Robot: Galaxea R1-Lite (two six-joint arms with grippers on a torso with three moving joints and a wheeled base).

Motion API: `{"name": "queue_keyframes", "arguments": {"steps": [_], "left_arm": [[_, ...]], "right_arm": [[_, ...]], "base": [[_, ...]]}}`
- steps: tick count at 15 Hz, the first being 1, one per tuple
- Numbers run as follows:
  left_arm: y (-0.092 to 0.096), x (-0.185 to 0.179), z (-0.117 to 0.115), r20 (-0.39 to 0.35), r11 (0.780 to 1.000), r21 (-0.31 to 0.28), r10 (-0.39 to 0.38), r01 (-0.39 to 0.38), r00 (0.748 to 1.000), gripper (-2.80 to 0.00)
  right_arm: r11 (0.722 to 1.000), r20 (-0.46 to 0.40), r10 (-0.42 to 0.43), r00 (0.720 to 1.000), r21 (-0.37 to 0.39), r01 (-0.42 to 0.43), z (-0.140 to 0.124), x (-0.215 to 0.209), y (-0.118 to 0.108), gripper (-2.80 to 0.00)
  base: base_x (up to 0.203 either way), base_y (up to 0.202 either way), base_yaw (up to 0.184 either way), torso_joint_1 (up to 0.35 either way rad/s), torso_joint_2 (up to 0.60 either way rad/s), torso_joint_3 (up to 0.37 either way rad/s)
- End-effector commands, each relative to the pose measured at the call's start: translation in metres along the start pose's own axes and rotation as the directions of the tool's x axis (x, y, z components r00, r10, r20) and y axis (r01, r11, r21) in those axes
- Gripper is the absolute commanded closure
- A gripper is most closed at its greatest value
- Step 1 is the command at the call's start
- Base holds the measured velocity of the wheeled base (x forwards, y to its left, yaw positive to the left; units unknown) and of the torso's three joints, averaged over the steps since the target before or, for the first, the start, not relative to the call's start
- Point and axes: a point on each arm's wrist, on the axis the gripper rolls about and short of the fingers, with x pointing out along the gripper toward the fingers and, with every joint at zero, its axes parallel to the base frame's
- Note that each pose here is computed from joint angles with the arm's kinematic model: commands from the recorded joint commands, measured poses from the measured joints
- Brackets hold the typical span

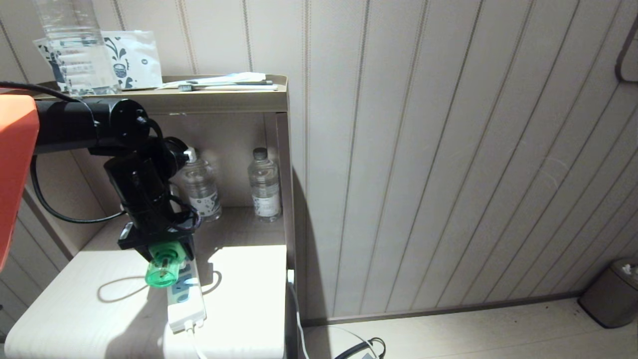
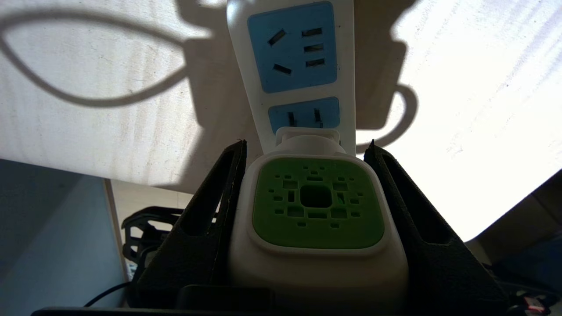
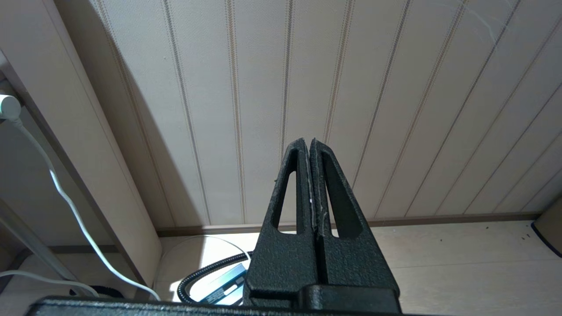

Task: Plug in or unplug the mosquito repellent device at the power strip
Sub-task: Insert the plug into the socket

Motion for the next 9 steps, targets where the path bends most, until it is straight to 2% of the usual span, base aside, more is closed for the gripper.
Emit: {"name": "queue_keyframes", "arguments": {"steps": [1,9], "left_arm": [[0.0020,-0.0010,-0.0003,-0.002,1.000,-0.007,0.005,-0.005,1.000,0.00],[0.0025,-0.0080,-0.0044,0.006,1.000,-0.020,-0.010,0.010,1.000,0.00]], "right_arm": [[1.000,0.001,0.000,1.000,0.000,0.000,0.0000,0.0000,0.0000,0.00],[1.000,0.001,0.000,1.000,0.000,0.000,0.0000,0.0000,0.0000,0.00]], "base": [[0.000,0.000,0.000,0.000,0.00,0.000],[0.000,0.000,0.000,0.000,0.00,0.000]]}}
